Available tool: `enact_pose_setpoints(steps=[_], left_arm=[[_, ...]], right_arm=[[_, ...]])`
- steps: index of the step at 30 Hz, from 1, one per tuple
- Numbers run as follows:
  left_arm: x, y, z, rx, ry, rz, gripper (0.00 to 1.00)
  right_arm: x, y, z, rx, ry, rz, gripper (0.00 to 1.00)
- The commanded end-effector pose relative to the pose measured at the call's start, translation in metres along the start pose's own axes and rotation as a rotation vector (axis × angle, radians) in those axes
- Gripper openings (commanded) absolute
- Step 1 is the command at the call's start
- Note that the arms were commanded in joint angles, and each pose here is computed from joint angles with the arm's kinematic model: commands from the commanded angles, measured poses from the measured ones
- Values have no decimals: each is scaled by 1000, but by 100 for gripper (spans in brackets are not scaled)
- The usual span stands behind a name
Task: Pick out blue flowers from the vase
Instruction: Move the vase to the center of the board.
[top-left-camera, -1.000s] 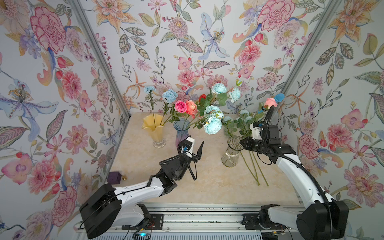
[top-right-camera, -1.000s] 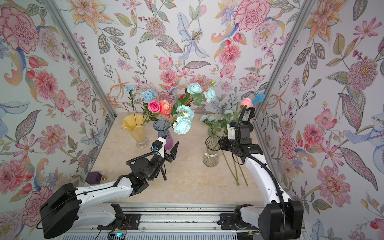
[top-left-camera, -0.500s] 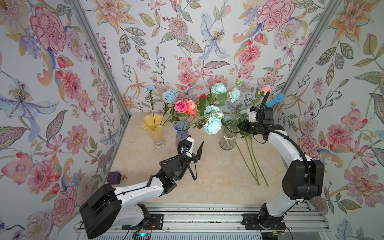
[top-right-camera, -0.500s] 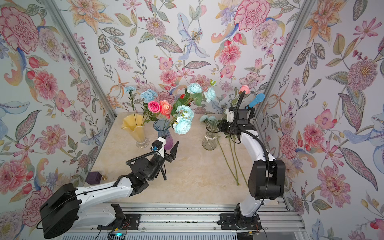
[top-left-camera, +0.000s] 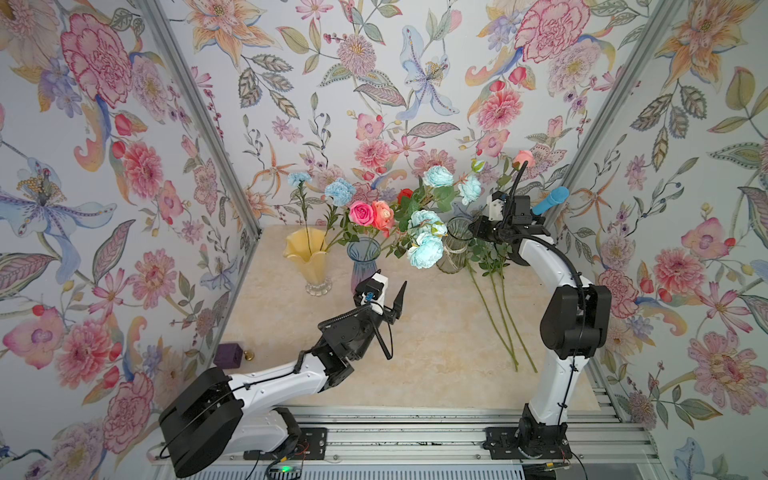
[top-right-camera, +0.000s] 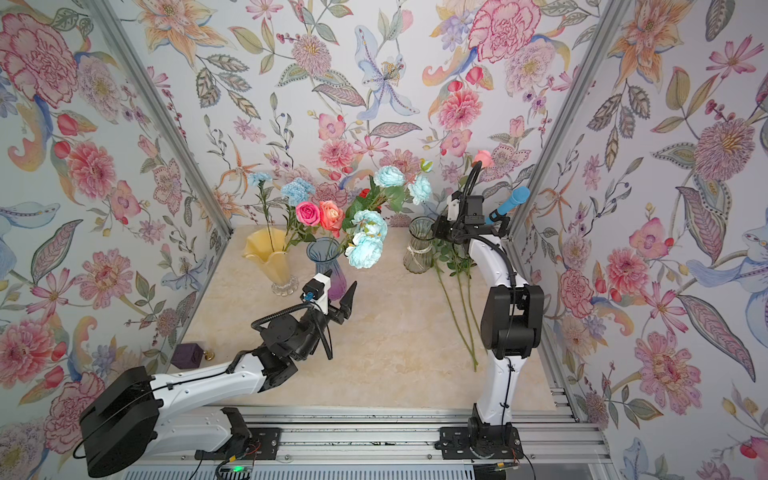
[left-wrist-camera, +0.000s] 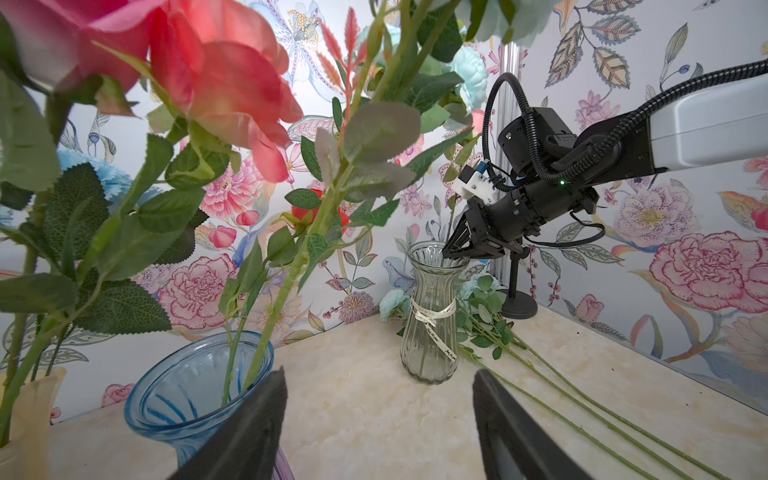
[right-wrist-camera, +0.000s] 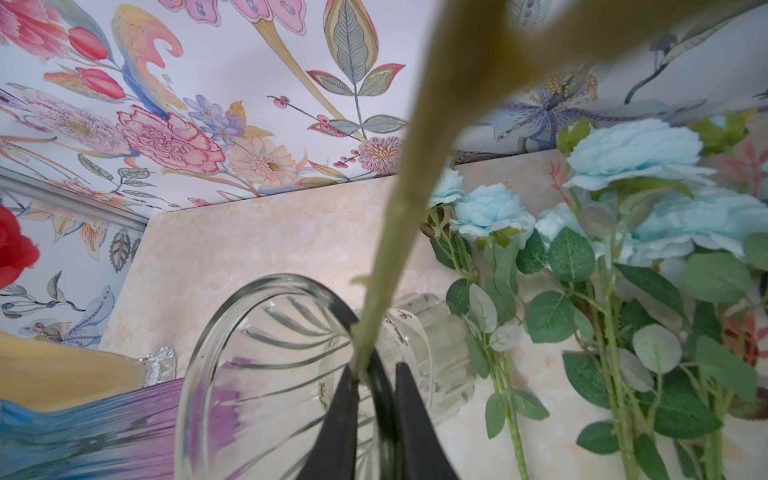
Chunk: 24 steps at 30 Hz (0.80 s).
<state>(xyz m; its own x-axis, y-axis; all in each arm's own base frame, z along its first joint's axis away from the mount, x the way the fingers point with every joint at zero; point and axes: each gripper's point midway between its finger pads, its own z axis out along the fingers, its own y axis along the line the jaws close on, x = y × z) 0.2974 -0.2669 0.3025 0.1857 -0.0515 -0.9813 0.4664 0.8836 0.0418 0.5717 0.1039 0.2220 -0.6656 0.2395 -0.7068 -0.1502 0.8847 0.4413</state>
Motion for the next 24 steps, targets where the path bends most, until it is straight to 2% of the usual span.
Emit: enact_pose_setpoints(steps=[1, 7, 13, 19, 24], left_arm=[[-9, 10, -2, -34, -35, -13, 73], [-11, 13, -4, -43, -38, -8, 73], [-16, 21, -12, -73, -59, -11, 73], [-25, 40, -30, -143, -100, -33, 72], [-31, 77, -59, -280, -156, -90, 71]], right_arm=[[-7, -5, 10, 17, -9, -15, 18], [-11, 3, -1, -8, -12, -9, 45], [-24, 21, -37, -43, -58, -14, 61], [-19, 43, -92, -68, -115, -46, 66], [9, 58, -148, -91, -192, -81, 67]])
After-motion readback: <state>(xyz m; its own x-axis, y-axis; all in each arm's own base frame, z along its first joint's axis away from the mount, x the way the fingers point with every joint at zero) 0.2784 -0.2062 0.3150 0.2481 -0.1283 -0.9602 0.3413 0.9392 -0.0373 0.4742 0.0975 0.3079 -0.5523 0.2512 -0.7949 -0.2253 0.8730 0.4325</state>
